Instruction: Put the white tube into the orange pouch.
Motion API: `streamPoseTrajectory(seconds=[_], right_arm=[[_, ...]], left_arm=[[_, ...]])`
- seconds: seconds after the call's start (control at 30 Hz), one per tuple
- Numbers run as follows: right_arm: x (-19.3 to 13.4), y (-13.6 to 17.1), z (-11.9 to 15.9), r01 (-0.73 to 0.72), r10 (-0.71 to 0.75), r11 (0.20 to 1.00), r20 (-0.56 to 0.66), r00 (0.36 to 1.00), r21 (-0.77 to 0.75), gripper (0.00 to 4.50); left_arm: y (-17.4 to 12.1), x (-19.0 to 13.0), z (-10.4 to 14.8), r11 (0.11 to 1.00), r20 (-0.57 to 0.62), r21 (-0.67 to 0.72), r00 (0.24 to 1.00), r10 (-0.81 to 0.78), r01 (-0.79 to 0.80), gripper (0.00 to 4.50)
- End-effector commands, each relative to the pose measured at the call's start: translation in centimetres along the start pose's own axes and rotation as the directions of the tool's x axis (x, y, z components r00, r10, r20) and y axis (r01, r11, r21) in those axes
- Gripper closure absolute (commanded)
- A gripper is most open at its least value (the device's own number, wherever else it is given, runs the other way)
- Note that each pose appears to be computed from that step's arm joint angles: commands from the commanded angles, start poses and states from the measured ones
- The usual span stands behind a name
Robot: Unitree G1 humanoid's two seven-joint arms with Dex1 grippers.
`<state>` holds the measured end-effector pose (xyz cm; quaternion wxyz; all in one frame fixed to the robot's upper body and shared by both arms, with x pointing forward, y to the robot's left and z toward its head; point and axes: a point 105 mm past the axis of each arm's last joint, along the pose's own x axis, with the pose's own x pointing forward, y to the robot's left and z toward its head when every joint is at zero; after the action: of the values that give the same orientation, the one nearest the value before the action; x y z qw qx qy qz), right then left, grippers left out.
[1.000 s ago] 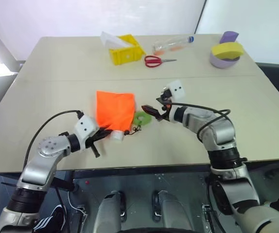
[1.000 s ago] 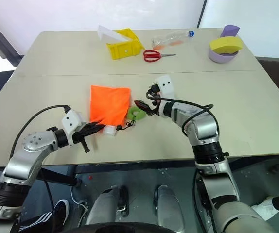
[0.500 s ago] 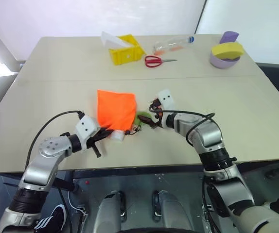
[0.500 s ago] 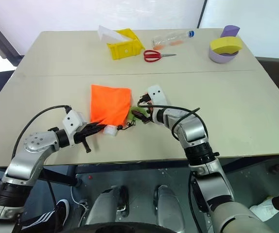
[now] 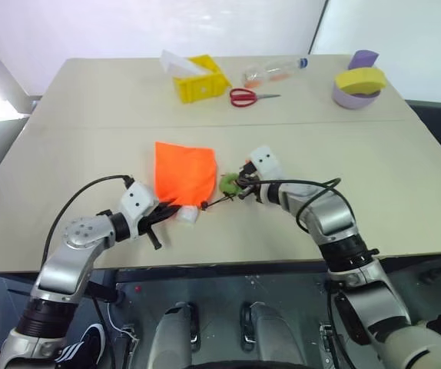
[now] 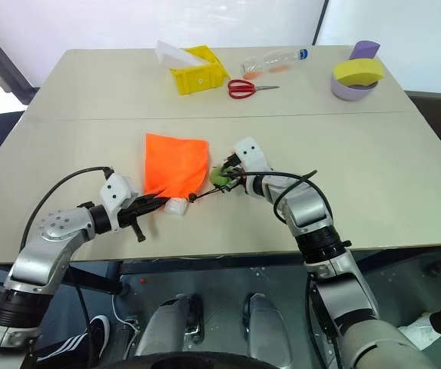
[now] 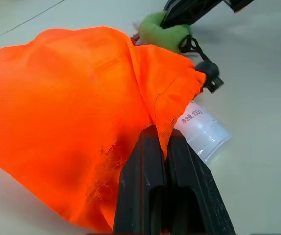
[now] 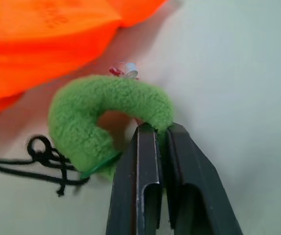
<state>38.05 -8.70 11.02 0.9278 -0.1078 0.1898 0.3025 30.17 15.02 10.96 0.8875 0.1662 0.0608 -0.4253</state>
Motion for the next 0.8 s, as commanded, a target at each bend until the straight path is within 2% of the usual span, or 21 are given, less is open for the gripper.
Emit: streamPoseTrajectory(seconds=[0.03, 0.17, 0.33, 0.37, 0.43, 0.57, 0.67, 0.8], right_arm=[[-1.8, -2.4, -0.1, 0.071, -0.072, 0.997, 0.022, 0.997, 0.029, 4.47], [-3.6, -3.9, -1.3, 0.119, -0.12, 0.991, 0.011, 0.993, 0.062, 4.47], [-4.0, -4.0, -1.9, 0.143, -0.145, 0.986, 0.013, 0.989, 0.091, 4.47], [-4.0, -4.0, -1.7, 0.146, -0.148, 0.985, 0.021, 0.989, 0.095, 4.5], [-4.0, -3.9, -1.5, 0.151, -0.154, 0.984, 0.026, 0.988, 0.096, 4.5], [-3.9, -3.6, -1.4, 0.143, -0.147, 0.985, 0.028, 0.989, 0.096, 4.5], [-3.9, -3.6, -1.4, 0.142, -0.145, 0.985, 0.027, 0.989, 0.096, 4.5], [-3.7, -3.6, -1.5, 0.142, -0.144, 0.986, 0.025, 0.989, 0.088, 4.5]], left_arm=[[-0.7, 0.2, 0.1, 0.998, 0.006, -0.047, 1.0, -0.03, 0.03, 4.5], [-0.5, 0.5, 0.4, 0.998, 0.021, -0.064, 1.0, -0.023, 0.024, 4.5], [-0.7, 1.1, 0.3, 0.996, 0.023, -0.076, 0.999, -0.039, 0.041, 4.5], [-0.7, 1.1, 0.5, 0.994, 0.036, -0.102, 0.998, -0.046, 0.05, 3.94], [-0.6, 1.0, 0.7, 0.993, 0.044, -0.103, 0.998, -0.053, 0.058, 3.21], [-0.9, -0.1, 1.6, 0.983, 0.084, -0.124, 0.988, -0.128, 0.138, 1.13], [-0.8, -1.0, 3.0, 0.971, 0.133, -0.141, 0.976, -0.172, 0.191, 1.13], [-0.4, -1.3, 4.8, 0.973, 0.139, -0.024, 0.965, -0.223, 0.228, 1.13]])
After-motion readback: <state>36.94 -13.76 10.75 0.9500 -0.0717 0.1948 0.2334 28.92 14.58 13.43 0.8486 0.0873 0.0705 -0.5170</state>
